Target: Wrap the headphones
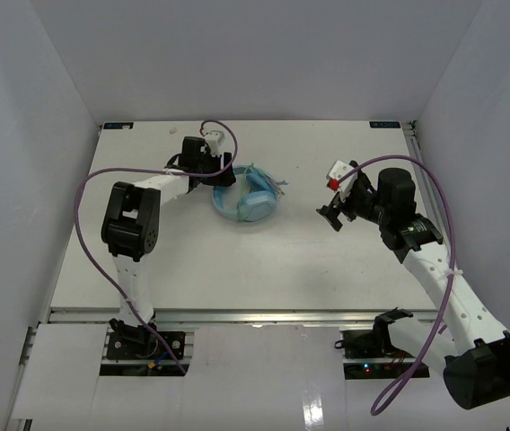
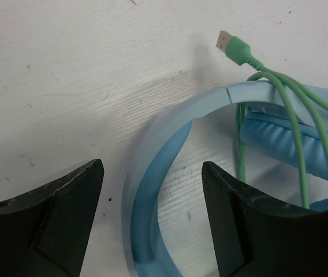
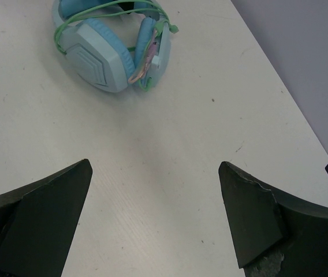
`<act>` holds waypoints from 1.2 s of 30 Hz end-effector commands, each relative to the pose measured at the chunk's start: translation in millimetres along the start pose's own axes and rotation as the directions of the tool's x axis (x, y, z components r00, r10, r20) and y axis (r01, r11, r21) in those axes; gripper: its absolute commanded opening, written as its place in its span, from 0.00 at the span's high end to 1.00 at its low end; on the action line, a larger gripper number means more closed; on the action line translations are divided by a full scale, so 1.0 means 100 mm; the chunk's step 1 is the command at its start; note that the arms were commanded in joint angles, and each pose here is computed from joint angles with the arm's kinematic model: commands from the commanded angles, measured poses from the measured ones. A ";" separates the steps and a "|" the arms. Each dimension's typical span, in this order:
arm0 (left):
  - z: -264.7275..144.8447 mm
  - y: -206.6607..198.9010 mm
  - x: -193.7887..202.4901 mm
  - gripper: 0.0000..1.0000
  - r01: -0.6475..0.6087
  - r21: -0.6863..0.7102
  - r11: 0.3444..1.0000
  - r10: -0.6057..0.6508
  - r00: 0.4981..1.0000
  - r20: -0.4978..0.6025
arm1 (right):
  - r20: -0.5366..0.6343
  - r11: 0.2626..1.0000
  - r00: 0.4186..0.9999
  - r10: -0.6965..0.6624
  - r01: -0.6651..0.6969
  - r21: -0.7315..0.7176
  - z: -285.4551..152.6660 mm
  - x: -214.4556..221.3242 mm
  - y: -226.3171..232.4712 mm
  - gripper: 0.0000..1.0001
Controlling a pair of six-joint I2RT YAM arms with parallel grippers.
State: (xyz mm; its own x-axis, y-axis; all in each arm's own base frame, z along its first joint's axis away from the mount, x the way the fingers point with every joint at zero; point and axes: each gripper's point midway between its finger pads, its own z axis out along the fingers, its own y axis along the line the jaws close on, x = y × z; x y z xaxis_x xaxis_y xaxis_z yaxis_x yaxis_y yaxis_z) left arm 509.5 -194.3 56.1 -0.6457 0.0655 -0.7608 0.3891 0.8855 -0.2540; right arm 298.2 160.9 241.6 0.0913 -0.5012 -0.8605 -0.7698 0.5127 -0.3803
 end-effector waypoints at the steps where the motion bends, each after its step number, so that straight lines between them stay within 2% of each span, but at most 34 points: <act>1: -0.39 -0.10 -0.54 0.16 -0.027 -0.003 1.000 0.027 0.992 0.126 | 0.033 1.000 0.999 -0.007 0.007 0.014 -0.07 -0.09 -0.02 0.03; 8: -0.64 0.00 -0.64 0.13 -0.040 -0.062 0.997 0.049 0.988 0.148 | 0.018 1.000 1.000 0.005 -0.006 0.030 -0.09 -0.05 -0.03 0.05; 11: -0.83 0.01 -0.67 0.12 -0.043 -0.075 0.996 0.055 0.984 0.169 | 0.013 0.998 0.999 0.041 -0.042 0.049 -0.11 -0.05 -0.06 0.09; 14: -1.05 -0.04 -0.73 0.08 -0.044 -0.085 0.995 0.061 0.977 0.205 | 0.004 0.993 0.996 0.088 -0.088 0.085 -0.14 -0.05 -0.12 0.10; 18: -1.73 -0.21 -0.98 0.02 -0.005 -0.109 0.994 0.042 0.940 0.337 | -0.013 0.974 0.984 0.175 -0.171 0.149 -0.20 -0.02 -0.21 0.10; 21: -2.31 -0.54 -1.03 0.02 0.002 -0.017 1.000 0.006 0.902 0.431 | -0.031 0.961 0.971 0.235 -0.228 0.157 -0.25 -0.01 -0.20 0.10; 23: -2.61 -0.74 -0.85 0.02 0.017 0.062 0.998 -0.044 0.888 0.458 | -0.035 0.945 0.957 0.289 -0.279 0.172 -0.29 0.00 -0.19 0.10; 24: -2.84 -0.85 -0.91 0.02 -0.008 0.086 0.996 -0.036 0.863 0.503 | -0.029 0.940 0.953 0.301 -0.292 0.175 -0.30 -0.02 -0.18 0.10; 27: -3.41 -1.11 -0.59 0.02 -0.037 0.163 0.986 -0.064 0.818 0.572 | -0.028 0.911 0.930 0.365 -0.351 0.215 -0.36 0.01 -0.19 0.10; 32: -3.70 -1.16 -0.13 0.02 -0.054 0.153 0.987 -0.045 0.817 0.575 | -0.012 0.851 0.905 0.426 -0.396 0.345 -0.53 0.09 -0.37 0.10; 36: -3.92 -1.16 0.02 0.02 -0.068 0.125 0.990 -0.022 0.794 0.608 | 0.026 0.823 0.897 0.441 -0.416 0.387 -0.65 0.06 -0.45 0.10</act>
State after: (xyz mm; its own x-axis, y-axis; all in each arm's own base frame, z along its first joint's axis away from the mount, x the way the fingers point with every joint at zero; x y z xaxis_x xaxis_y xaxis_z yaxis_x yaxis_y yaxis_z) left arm 217.2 -120.4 358.9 0.0000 -0.2784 -0.9605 0.5464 0.8044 -0.2332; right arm 291.2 105.3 244.6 -0.2723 -0.2875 -0.9183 -0.5213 0.8462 -0.1104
